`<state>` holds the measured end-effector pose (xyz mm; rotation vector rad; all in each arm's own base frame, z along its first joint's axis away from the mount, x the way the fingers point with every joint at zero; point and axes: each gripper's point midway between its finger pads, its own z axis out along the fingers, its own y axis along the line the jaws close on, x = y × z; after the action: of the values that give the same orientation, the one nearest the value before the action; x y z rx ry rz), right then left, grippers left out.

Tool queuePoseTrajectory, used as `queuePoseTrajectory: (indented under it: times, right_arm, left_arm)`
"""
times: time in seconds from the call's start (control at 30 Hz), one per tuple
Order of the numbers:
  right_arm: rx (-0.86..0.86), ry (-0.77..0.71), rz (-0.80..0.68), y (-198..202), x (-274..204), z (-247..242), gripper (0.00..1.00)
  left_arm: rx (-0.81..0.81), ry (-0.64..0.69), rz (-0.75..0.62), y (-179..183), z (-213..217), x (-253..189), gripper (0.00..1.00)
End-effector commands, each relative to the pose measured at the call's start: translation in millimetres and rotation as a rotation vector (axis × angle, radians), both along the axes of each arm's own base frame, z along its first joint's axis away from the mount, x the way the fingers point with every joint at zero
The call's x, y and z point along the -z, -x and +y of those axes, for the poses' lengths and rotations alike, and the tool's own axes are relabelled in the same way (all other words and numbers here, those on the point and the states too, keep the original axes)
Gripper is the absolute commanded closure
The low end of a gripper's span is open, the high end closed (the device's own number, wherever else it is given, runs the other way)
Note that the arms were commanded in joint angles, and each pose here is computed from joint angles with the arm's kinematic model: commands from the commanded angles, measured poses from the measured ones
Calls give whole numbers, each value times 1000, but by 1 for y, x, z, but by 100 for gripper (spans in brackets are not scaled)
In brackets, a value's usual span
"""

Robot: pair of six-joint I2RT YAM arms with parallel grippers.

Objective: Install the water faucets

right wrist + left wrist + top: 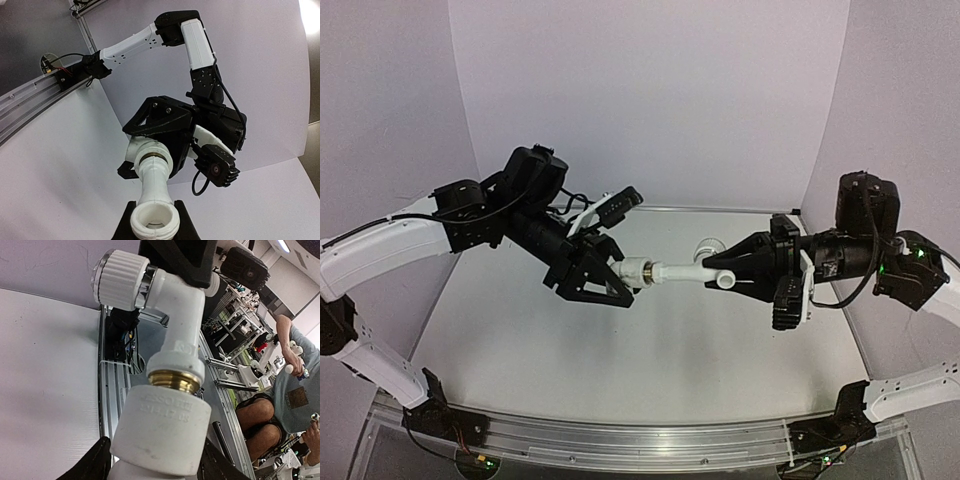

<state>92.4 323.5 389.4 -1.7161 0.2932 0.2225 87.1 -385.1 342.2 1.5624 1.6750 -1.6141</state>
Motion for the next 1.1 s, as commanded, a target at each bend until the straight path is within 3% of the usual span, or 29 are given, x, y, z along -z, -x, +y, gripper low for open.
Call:
queuePoseTrajectory:
  times: [0.0, 0.4, 0.7, 0.9, 1.07]
  right_arm:
    - [-35, -93, -16, 5, -27, 3, 100]
    - [-27, -121, 21, 2, -37, 7, 100]
    - [-13, -119, 74, 0, -36, 8, 100]
    - [30, -119, 235, -6, -37, 11, 100]
    - [79, -127, 413, -14, -40, 16, 100]
  left_arm:
    - [67, 118, -58, 11, -2, -32, 46]
    - [139, 103, -55, 26, -8, -24, 51]
    - [163, 108, -77, 34, -8, -25, 74]
    - [117, 128, -152, 29, -5, -28, 98]
    - [59, 159, -230, 23, -2, -33, 100]
